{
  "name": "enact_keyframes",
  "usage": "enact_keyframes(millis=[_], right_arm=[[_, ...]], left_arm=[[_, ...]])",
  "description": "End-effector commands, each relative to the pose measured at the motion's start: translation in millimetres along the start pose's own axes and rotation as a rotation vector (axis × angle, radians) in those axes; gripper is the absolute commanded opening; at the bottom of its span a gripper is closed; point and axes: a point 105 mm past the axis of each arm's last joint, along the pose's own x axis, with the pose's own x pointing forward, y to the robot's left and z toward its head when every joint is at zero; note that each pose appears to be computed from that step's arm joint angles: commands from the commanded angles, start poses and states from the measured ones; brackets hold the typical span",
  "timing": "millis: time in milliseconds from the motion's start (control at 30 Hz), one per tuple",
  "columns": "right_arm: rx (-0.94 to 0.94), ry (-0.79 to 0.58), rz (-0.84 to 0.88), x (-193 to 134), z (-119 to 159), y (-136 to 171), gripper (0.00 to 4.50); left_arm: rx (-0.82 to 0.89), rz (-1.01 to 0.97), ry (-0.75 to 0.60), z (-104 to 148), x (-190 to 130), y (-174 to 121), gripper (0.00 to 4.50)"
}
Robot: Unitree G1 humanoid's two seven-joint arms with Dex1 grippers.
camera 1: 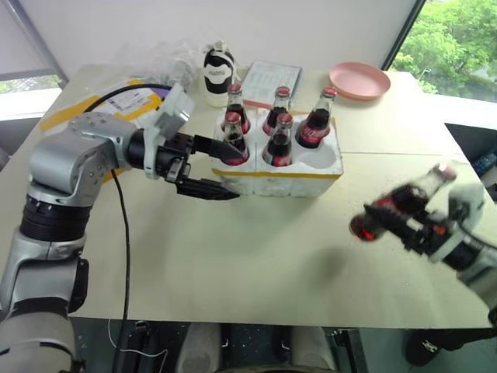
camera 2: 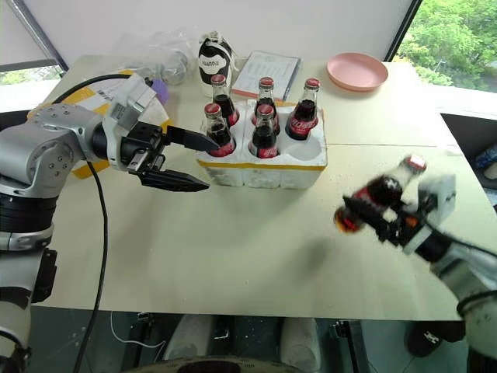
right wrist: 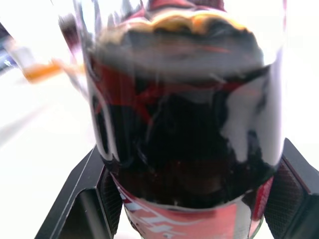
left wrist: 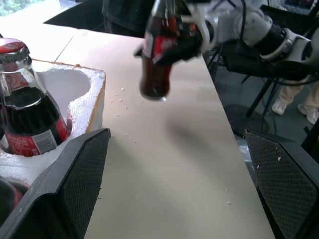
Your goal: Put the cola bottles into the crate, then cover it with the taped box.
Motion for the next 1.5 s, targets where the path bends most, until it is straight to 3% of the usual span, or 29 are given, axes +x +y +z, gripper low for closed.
enact_keyframes(millis=[33, 200, 533, 1100, 1500], right_arm=[[-0.077, -0.145, 0.072, 15.8, 54.1, 9.6, 2.85], [-0.113, -0.160, 0.122, 56.1, 71.8, 8.9, 2.85], [-0.110, -0.071, 0.152, 107.5, 42.3, -2.2, 2.85], [-0.094, -0.117, 0.202, 138.9, 45.3, 7.8, 2.85], [-0.157, 0.006, 0.172, 141.5, 5.1, -1.3, 2.85]], left_arm=[[0.051, 0.019, -0.021, 9.1, -4.0, -2.7, 4.50], [0.054, 0.041, -0.028, 7.7, -4.5, -3.1, 4.50], [0.057, 0.090, -0.034, 8.6, -9.9, -5.7, 4.50], [0.058, 0.118, -0.046, 9.6, -9.7, -4.8, 4.50], [0.061, 0.128, -0.047, 9.1, -10.0, -3.5, 4.50]])
